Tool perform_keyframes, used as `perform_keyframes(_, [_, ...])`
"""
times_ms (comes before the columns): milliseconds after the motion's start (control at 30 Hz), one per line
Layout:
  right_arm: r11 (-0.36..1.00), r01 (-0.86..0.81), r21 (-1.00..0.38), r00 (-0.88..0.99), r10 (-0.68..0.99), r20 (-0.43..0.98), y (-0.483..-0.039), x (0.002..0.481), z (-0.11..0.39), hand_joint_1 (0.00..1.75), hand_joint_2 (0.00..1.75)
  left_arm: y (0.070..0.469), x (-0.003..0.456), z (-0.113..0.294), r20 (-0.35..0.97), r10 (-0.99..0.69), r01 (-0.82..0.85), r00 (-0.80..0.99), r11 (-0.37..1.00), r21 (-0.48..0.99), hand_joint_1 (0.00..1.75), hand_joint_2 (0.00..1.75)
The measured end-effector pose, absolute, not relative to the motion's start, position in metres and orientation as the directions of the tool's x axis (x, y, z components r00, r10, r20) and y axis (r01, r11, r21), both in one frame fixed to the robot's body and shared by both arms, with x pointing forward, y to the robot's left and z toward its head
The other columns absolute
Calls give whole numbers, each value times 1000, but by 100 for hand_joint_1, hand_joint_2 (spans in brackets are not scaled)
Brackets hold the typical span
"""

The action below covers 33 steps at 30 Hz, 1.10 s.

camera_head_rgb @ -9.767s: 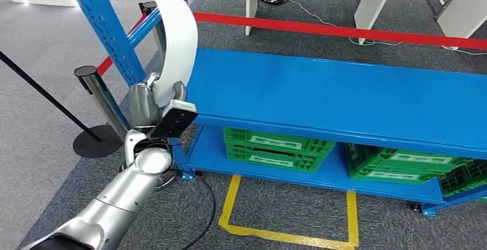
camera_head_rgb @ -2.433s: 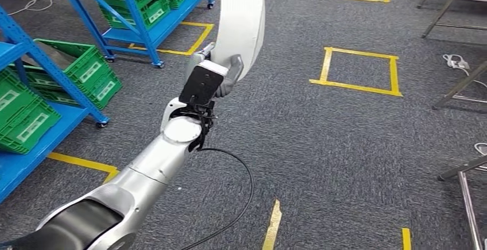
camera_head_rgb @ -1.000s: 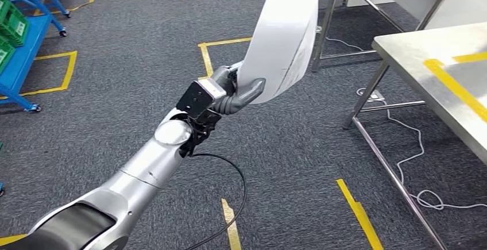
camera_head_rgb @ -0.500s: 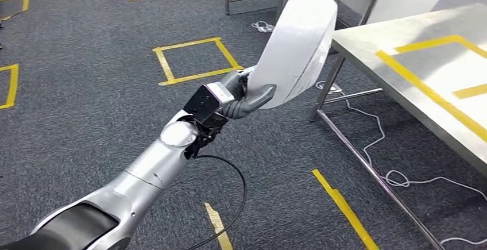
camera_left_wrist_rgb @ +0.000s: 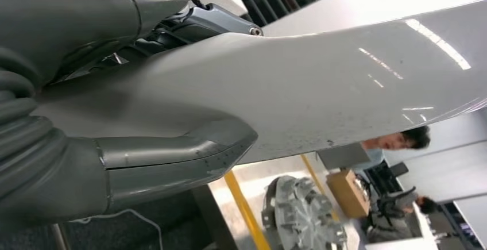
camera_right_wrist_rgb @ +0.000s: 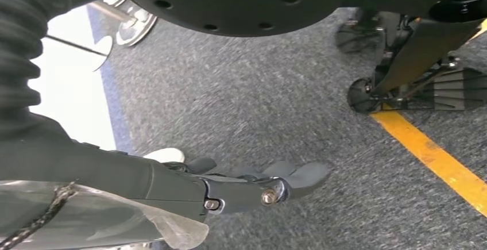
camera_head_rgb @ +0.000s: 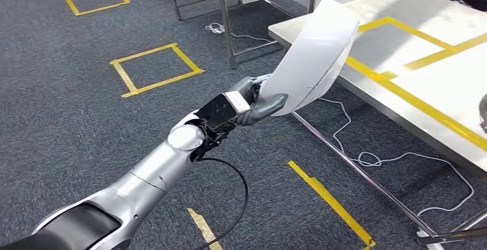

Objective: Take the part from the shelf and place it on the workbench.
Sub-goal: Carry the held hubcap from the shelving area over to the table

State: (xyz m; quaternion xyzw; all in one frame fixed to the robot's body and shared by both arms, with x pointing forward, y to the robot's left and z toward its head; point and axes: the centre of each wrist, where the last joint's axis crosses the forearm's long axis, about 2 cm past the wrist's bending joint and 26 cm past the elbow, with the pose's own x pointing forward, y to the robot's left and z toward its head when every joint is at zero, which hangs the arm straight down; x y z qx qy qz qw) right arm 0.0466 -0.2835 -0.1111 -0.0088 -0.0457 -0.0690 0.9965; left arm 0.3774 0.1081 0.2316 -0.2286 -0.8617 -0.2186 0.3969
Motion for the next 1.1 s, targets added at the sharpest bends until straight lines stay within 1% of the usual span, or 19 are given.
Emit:
perform_keyframes(567, [990,139,-5,987,-138,87,-281,45,-111,0,175,101,375,230,784,231,585,-576,786,198,175,175])
perform_keyframes(900, [992,127,-11,988,-125,86,-280,48,-111,0,175,76,370,235,781,221,549,-584,816,180,175,175])
perform_keyframes(1100, [992,124,-16,989,-123,88,-279,49,-111,0,175,74,370,228,799,204,543,-566,822,175,175,175])
